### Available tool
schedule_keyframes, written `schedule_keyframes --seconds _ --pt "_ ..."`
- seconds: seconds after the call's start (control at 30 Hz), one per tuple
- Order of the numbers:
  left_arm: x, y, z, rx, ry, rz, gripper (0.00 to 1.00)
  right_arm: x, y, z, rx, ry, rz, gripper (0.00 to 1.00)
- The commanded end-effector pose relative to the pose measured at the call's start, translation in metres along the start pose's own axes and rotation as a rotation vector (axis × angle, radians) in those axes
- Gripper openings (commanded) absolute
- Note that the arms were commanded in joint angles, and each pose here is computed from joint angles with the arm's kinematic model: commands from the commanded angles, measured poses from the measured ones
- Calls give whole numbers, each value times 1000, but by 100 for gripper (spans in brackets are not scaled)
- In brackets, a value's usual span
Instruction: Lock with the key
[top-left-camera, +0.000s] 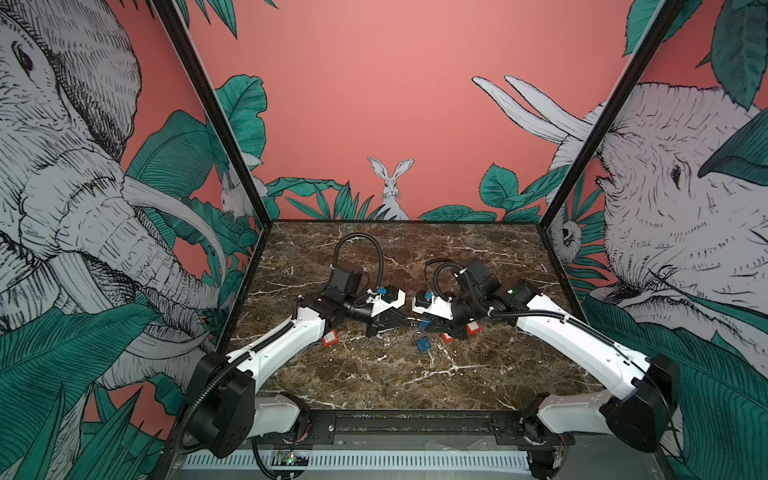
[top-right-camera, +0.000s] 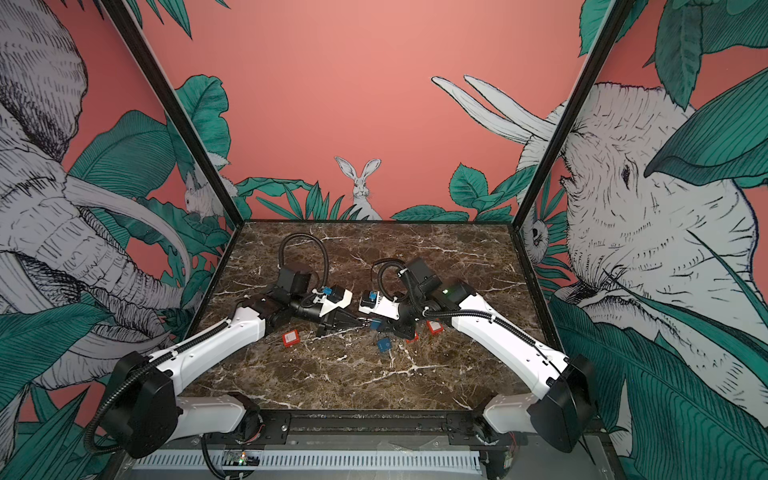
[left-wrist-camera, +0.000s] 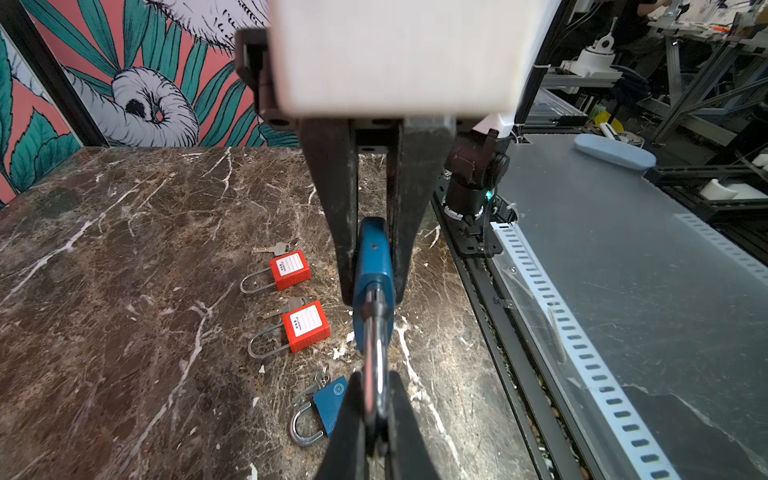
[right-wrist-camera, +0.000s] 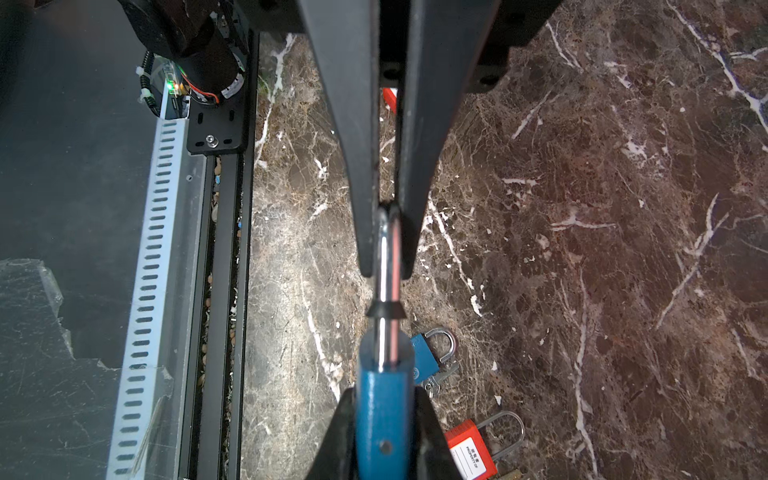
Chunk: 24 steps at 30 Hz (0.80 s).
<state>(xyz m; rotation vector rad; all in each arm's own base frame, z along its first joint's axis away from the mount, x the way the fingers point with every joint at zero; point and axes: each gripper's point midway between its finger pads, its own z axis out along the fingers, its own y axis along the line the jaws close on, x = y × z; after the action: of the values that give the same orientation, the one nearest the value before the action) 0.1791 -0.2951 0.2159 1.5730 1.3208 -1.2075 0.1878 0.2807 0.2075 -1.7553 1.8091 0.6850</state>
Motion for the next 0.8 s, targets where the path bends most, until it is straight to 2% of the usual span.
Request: schedule_keyframes --seconds 0.0,0.17,0.43,0.67,0.77 --pt "-16 -8 -1 64 -51 7 0 -29 -9 -5 50 -97 -97 0" --pt "-14 -7 2 62 -45 7 0 -36 -8 -5 57 -121 -143 0" --pt "-18 -2 7 8 -61 85 0 -45 0 -2 -10 -166 -121 0" --pt "-18 2 0 -95 -19 221 0 -32 10 2 -73 -121 -80 0" --pt "-21 0 -1 -96 -23 232 0 -30 7 3 -56 -114 -83 0"
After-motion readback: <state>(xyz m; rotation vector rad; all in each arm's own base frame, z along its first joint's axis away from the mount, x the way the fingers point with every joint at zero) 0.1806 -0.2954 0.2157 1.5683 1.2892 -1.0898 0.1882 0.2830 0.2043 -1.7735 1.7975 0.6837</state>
